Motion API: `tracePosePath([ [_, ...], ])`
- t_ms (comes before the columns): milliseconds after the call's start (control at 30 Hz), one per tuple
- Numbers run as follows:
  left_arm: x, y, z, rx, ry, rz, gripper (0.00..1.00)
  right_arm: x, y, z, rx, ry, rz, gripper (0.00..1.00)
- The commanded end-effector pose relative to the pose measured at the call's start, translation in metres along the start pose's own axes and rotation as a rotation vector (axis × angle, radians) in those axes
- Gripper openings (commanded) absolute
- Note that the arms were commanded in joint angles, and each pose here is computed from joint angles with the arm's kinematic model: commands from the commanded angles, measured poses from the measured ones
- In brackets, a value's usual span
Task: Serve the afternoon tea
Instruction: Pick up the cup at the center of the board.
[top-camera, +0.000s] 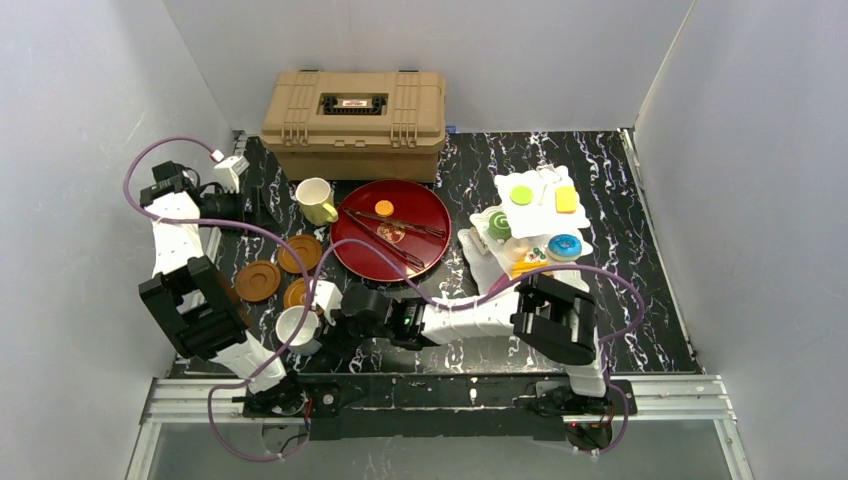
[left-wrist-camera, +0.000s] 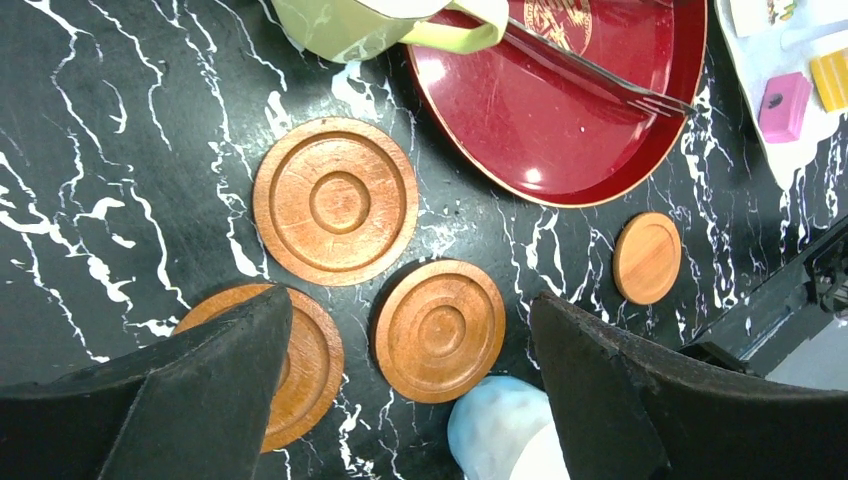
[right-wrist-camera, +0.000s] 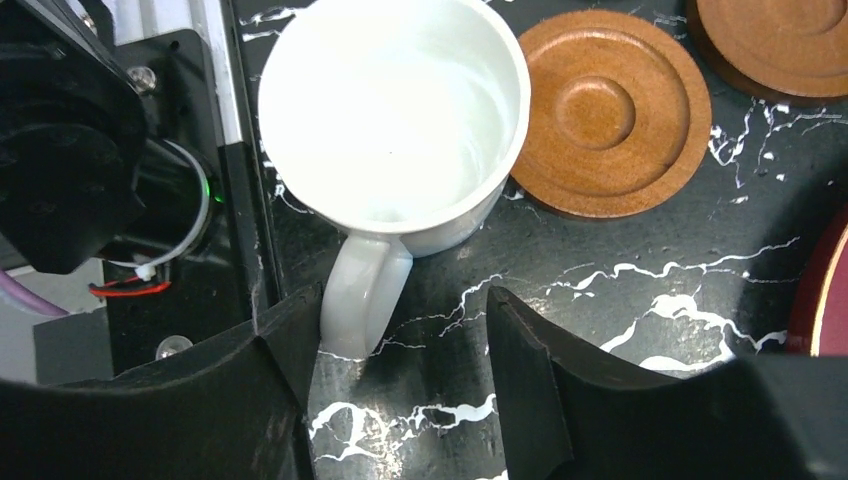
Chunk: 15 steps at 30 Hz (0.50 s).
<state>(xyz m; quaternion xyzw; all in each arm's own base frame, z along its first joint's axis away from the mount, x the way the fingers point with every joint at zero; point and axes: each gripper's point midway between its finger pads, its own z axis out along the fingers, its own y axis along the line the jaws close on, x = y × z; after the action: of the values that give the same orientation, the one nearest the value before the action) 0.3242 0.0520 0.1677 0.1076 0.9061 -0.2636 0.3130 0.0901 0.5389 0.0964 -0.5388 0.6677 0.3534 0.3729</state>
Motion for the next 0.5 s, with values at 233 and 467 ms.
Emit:
tracePosePath([
  [233,-0.016,0.009,-0.014,-0.014,-0.044,-0.045,0.88,0.000,-0.003,0.013,0.043,-0.075,-0.029,0.54],
  [467,-0.013,0.011,-0.016,-0.014,-0.048,-0.037,0.88,-0.025,-0.001,0.007,0.040,-0.154,-0.036,0.12],
])
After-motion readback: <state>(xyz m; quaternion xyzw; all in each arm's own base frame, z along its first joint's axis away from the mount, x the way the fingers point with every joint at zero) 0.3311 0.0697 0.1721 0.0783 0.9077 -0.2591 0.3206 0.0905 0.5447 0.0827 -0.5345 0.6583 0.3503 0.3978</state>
